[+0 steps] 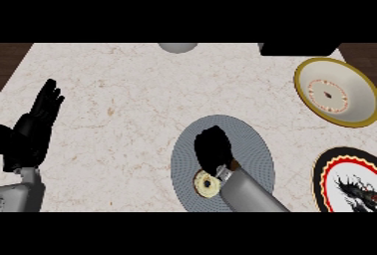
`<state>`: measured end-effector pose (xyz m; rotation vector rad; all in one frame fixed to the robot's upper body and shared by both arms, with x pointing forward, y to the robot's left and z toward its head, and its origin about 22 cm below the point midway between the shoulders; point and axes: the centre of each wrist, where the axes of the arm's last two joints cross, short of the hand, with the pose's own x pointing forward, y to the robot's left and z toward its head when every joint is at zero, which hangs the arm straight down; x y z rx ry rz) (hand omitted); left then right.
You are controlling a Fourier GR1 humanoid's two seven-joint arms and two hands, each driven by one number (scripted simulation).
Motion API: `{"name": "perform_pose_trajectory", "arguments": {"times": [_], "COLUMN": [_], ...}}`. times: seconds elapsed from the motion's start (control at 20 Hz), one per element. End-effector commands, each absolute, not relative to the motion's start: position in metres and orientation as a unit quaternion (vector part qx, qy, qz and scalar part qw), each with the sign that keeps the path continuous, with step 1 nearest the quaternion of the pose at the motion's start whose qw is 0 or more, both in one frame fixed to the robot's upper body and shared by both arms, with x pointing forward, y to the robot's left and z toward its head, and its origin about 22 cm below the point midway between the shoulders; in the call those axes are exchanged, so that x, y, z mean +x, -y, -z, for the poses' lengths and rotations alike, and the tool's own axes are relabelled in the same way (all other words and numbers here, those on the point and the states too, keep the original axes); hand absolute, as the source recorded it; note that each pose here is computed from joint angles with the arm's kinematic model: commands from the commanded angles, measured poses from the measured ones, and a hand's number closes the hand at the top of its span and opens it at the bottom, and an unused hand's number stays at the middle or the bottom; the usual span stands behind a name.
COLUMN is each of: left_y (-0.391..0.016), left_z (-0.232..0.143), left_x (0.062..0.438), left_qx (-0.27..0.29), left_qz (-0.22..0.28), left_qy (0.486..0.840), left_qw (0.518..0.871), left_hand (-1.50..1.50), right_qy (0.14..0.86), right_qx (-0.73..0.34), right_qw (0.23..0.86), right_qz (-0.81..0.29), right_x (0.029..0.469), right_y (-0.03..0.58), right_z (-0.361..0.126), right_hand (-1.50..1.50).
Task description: Pick the sweet potato from the placemat and place it in the bowl
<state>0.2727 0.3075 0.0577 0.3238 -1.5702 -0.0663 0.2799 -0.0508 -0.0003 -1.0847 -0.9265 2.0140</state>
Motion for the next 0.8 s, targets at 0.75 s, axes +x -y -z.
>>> {"name": "perform_pose_trajectory", "arguments": {"times": [0.75], "left_y": [-0.299], "left_z": [-0.055], "left_x": [0.290], "left_qx": [0.140], "left_qz": [0.038], "left_qy": [0.708], "left_qw": [0.691], "left_hand": [0.00], "right_qy": [0.396], "right_qx": [-0.638], "right_qw": [0.621], "right_qz": [-0.222], "right_x": [0.421], "right_y": [0.145], "right_z": [-0.156], "right_hand": [1.50]}}
